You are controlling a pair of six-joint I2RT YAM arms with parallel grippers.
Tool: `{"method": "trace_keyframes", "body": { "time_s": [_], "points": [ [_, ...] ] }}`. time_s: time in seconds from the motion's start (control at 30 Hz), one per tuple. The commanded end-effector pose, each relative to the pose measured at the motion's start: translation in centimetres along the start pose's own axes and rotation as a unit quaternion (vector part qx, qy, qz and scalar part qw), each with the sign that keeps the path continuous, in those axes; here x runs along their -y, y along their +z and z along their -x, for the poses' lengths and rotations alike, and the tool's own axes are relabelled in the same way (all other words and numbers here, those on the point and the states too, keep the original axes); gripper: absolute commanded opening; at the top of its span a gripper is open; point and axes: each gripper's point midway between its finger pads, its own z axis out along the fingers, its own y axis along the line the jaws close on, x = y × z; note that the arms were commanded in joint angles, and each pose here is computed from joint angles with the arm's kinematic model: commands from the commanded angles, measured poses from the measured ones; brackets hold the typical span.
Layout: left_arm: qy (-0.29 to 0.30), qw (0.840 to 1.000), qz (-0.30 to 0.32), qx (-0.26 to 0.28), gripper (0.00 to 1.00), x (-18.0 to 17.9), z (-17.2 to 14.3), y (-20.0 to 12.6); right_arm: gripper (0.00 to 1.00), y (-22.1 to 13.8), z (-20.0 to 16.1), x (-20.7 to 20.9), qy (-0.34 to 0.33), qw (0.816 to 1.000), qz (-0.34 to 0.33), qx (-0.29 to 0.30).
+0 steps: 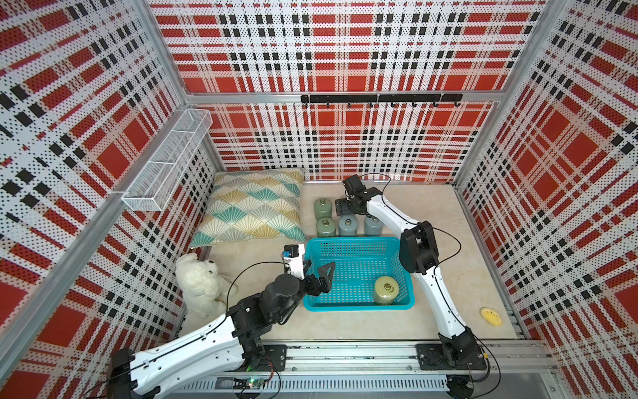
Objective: Take the tea canister out of the basket
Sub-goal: Place the tea canister at the center of the board.
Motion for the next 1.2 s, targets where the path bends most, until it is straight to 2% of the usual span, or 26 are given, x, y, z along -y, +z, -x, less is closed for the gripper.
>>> {"method": "trace_keyframes", "body": {
  "time_s": [0.0, 0.23, 0.7, 0.9, 1.17],
  "points": [
    [0.000, 1.000, -0.007, 0.014, 0.99, 0.4, 1.0, -0.3, 0.97, -0.1, 0.7, -0.9, -0.001, 1.000, 0.011, 0.013],
    [0.001, 1.000, -0.008, 0.016, 0.99, 0.4, 1.1, -0.4, 1.00, -2.4, 2.1, -1.2, 0.000, 0.999, 0.022, 0.033],
    [0.014, 0.999, -0.030, 0.004, 0.99, 1.3, 0.6, 0.0, 1.00, -13.9, 6.2, -1.9, 0.013, 0.992, 0.056, 0.115],
    [0.027, 0.998, -0.061, -0.018, 0.99, 2.6, -0.6, 0.8, 1.00, -17.9, 3.8, -1.9, 0.016, 0.993, 0.066, 0.100],
    [0.046, 0.994, -0.090, -0.043, 0.99, 3.6, -2.4, 2.0, 1.00, -22.3, -3.3, -1.3, 0.006, 0.997, 0.058, 0.057]
  ]
}}
